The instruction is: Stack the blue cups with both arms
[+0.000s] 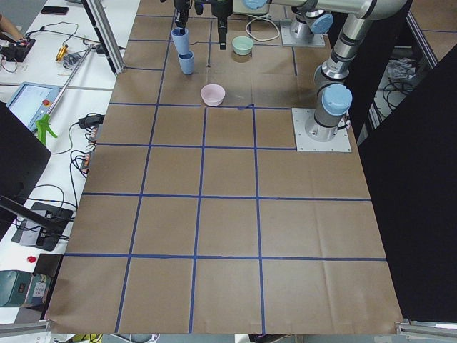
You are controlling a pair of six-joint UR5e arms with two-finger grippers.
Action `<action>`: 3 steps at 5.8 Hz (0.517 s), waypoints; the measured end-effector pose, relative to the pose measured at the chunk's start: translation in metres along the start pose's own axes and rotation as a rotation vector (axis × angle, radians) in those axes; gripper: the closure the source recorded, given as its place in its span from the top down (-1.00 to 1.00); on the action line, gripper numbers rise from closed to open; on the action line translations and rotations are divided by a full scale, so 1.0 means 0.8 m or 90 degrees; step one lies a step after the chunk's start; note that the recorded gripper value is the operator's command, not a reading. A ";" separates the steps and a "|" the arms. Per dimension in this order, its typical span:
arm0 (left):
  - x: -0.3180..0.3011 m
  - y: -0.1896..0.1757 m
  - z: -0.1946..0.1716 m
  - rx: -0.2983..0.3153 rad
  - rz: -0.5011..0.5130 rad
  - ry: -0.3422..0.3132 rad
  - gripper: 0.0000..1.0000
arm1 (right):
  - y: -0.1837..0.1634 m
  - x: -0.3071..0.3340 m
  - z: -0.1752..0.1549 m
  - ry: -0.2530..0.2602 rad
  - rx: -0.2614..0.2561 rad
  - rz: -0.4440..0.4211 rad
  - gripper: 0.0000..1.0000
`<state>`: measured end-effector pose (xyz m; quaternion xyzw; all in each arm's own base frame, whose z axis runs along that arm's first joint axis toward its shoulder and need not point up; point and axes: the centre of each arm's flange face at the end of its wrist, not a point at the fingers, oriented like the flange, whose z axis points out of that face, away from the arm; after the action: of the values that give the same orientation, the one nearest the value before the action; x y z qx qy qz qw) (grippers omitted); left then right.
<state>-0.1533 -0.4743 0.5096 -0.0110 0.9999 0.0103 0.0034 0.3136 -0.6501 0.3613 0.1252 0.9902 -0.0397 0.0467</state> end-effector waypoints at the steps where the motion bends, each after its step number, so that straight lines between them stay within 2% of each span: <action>1: 0.001 0.000 -0.001 0.001 0.000 0.002 0.97 | 0.004 0.002 0.011 0.001 -0.008 0.000 -0.81; 2: 0.001 0.000 -0.001 0.001 0.000 0.003 0.97 | 0.004 0.003 0.018 0.001 -0.010 -0.002 -0.71; 3: 0.001 0.000 -0.001 0.002 0.000 0.004 0.97 | 0.002 0.002 0.027 0.000 -0.009 -0.003 0.26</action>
<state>-0.1540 -0.4741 0.5104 -0.0112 0.9999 0.0089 0.0005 0.3143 -0.6500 0.3400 0.1227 0.9908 -0.0329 0.0478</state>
